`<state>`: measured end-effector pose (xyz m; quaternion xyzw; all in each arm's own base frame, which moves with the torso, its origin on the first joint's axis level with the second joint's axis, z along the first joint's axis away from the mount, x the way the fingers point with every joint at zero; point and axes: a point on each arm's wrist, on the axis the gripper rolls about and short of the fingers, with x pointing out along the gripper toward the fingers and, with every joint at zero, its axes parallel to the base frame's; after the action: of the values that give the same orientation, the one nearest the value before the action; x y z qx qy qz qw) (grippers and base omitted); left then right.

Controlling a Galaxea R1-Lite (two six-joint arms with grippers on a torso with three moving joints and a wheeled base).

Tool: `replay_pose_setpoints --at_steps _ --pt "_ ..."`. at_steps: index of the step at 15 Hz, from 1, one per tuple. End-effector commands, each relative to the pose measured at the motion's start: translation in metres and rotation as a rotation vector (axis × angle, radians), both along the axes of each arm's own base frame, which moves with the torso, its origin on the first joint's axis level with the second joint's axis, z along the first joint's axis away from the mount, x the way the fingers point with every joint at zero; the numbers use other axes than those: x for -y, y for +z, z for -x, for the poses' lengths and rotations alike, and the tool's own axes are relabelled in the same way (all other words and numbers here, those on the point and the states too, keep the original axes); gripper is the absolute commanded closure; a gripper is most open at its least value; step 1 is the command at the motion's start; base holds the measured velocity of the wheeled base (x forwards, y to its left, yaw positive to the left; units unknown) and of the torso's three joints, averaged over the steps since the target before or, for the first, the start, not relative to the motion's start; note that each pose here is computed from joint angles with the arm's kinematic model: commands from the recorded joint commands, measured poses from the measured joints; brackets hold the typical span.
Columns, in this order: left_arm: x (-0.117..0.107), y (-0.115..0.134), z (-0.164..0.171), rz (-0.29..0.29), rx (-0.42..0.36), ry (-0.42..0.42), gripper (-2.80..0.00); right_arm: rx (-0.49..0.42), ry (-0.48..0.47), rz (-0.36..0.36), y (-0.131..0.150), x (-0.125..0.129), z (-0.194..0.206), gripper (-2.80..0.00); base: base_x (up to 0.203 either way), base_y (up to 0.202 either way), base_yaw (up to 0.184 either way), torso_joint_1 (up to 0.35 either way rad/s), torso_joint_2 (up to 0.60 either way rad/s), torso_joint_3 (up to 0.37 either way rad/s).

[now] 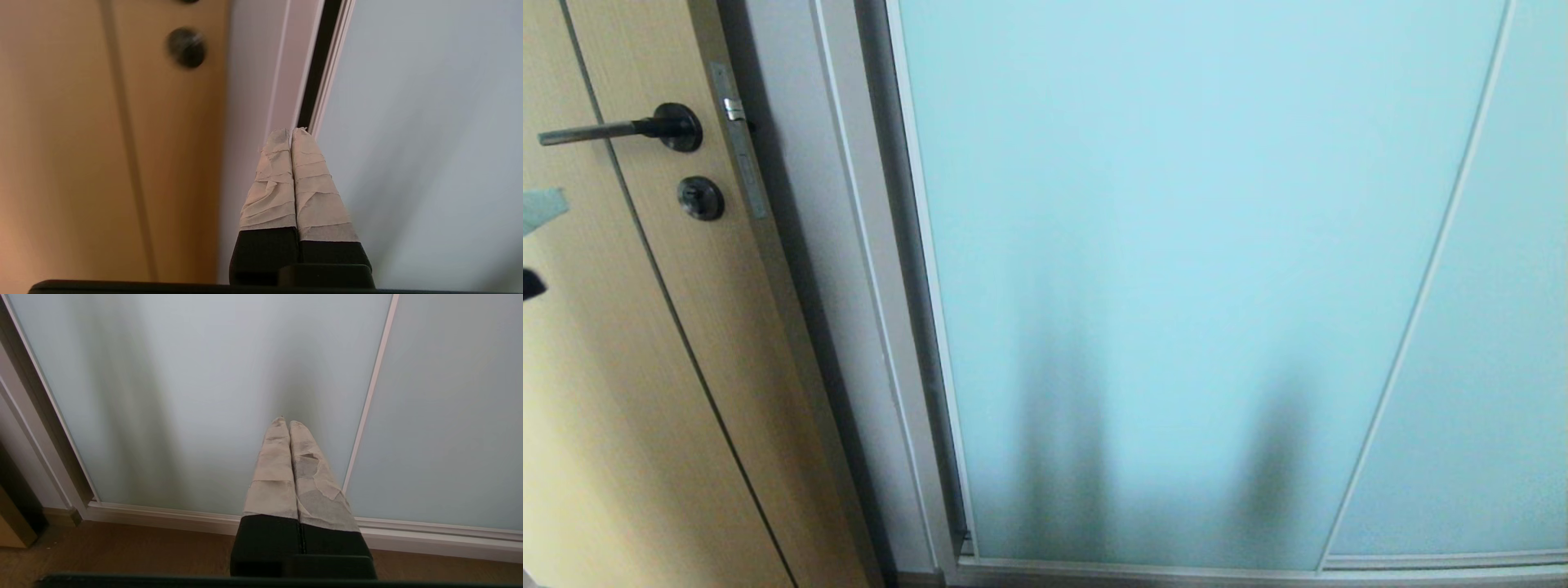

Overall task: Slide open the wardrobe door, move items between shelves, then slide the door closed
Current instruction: Close the door

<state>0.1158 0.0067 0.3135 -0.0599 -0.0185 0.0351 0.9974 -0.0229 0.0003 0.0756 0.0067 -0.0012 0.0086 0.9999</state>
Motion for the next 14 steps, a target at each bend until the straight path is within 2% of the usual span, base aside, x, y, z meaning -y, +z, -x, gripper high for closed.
replay_pose_setpoints --at_steps 1,5,7,8,9,11,14 --pt "0.003 -0.033 0.079 -0.043 0.108 0.052 0.00 0.001 0.001 0.000 0.000 0.000 0.000 0.00 0.000 0.000 0.000 0.000 0.00 0.000" --pt "0.006 -0.090 0.134 -0.095 0.101 0.128 0.00 -0.001 0.000 0.000 0.000 0.000 0.000 0.00 0.000 0.000 0.000 0.000 0.00 0.000" --pt "0.006 -0.114 0.144 -0.096 0.056 0.173 0.00 0.001 0.001 0.000 0.000 0.000 0.000 0.00 0.000 0.000 0.000 0.000 0.00 0.000" --pt "0.004 -0.128 0.139 -0.085 0.005 0.232 0.00 0.000 0.000 0.000 0.000 0.000 0.000 0.00 0.000 0.000 0.000 0.000 0.00 0.000" --pt "0.003 -0.140 0.134 -0.082 -0.038 0.224 0.00 0.001 0.001 0.000 0.000 0.000 0.000 0.00 0.000 0.000 0.000 0.000 0.00 0.000" --pt "0.005 -0.148 0.130 -0.090 -0.068 0.056 0.00 0.001 0.001 0.000 0.000 0.000 0.000 0.00 0.000 0.000 0.000 0.000 0.00 0.000" --pt "0.006 -0.171 0.138 -0.122 -0.054 0.013 0.00 0.000 0.000 0.000 0.000 0.000 0.000 0.00 0.000 0.000 0.000 0.000 0.00 0.000"
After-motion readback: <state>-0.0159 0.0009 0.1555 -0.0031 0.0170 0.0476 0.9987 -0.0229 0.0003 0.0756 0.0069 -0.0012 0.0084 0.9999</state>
